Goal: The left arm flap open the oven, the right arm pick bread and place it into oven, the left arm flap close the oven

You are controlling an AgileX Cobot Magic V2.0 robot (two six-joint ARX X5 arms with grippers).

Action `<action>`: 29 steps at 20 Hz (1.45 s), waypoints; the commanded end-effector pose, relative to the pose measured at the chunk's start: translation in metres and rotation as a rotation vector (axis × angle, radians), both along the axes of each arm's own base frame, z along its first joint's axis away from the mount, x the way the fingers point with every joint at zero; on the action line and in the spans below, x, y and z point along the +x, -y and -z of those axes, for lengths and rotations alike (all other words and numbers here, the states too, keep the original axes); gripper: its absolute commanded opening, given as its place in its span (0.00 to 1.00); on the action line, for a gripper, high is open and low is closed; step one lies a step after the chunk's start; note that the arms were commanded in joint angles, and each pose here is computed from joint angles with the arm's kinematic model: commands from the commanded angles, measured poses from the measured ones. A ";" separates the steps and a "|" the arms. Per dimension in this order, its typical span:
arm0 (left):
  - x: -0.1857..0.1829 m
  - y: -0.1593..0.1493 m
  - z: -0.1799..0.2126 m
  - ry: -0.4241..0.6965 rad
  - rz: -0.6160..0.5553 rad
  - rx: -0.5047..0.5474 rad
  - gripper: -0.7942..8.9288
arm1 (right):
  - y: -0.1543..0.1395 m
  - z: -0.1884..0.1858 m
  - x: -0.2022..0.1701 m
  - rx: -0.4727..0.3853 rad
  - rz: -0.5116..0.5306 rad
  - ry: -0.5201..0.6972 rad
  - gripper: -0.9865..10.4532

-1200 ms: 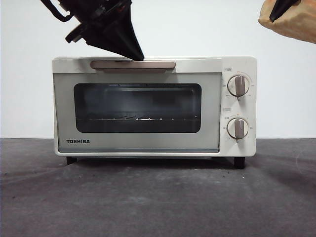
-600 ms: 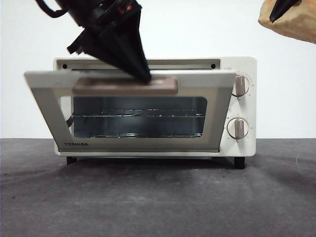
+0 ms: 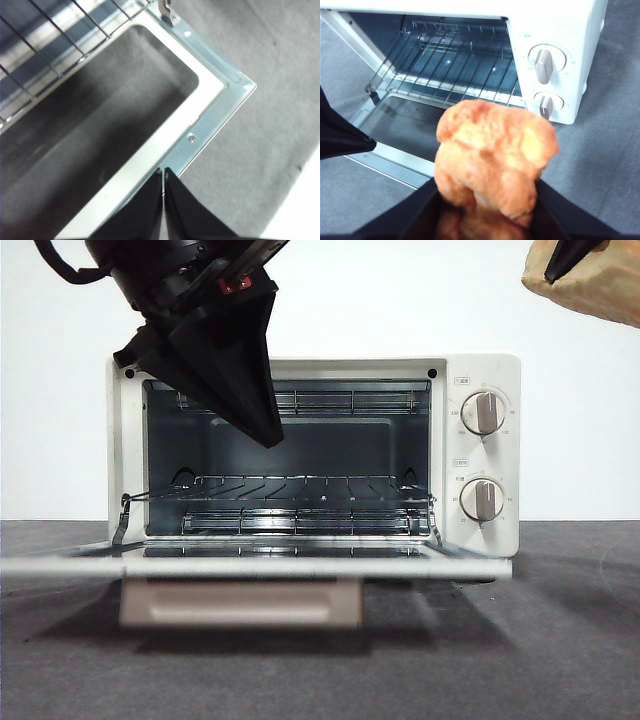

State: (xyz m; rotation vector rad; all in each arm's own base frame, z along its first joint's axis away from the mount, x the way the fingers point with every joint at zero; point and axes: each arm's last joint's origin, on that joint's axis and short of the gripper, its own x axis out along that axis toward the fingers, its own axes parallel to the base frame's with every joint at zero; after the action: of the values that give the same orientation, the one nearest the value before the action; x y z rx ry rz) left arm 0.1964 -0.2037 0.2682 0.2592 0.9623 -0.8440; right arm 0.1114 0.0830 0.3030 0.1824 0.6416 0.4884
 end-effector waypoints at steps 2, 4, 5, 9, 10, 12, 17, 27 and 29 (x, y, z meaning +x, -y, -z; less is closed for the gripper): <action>0.002 -0.007 -0.012 0.037 -0.037 -0.045 0.09 | -0.002 -0.007 0.000 0.016 -0.022 0.024 0.26; 0.003 -0.022 -0.026 0.074 -0.081 -0.080 0.09 | -0.003 -0.006 0.001 0.021 -0.036 0.012 0.26; 0.002 -0.030 -0.033 0.091 -0.107 -0.101 0.09 | -0.004 -0.006 0.002 0.020 -0.039 0.004 0.26; -0.014 -0.074 -0.054 0.179 -0.219 -0.176 0.09 | -0.015 0.001 0.013 0.029 -0.087 -0.054 0.26; -0.020 -0.086 -0.052 0.190 -0.247 -0.183 0.09 | -0.019 0.002 0.017 0.045 -0.104 -0.060 0.26; -0.034 -0.107 -0.043 0.196 -0.299 -0.197 0.09 | -0.029 0.004 0.027 0.095 -0.148 -0.081 0.26; -0.069 -0.144 -0.008 0.168 -0.386 -0.196 0.09 | -0.058 0.022 0.055 0.152 -0.200 -0.181 0.26; -0.095 -0.158 0.000 0.207 -0.410 -0.219 0.09 | -0.130 0.044 0.136 0.077 -0.086 -0.222 0.26; -0.095 -0.158 0.000 0.207 -0.409 -0.219 0.09 | -0.137 0.048 0.146 0.066 -0.026 -0.180 0.26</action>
State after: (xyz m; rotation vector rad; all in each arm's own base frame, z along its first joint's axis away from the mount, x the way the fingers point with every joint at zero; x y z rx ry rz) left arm 0.1003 -0.0447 0.2660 -0.0381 0.6994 -0.5215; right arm 0.2555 0.2138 0.2504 0.2674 0.8240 0.5158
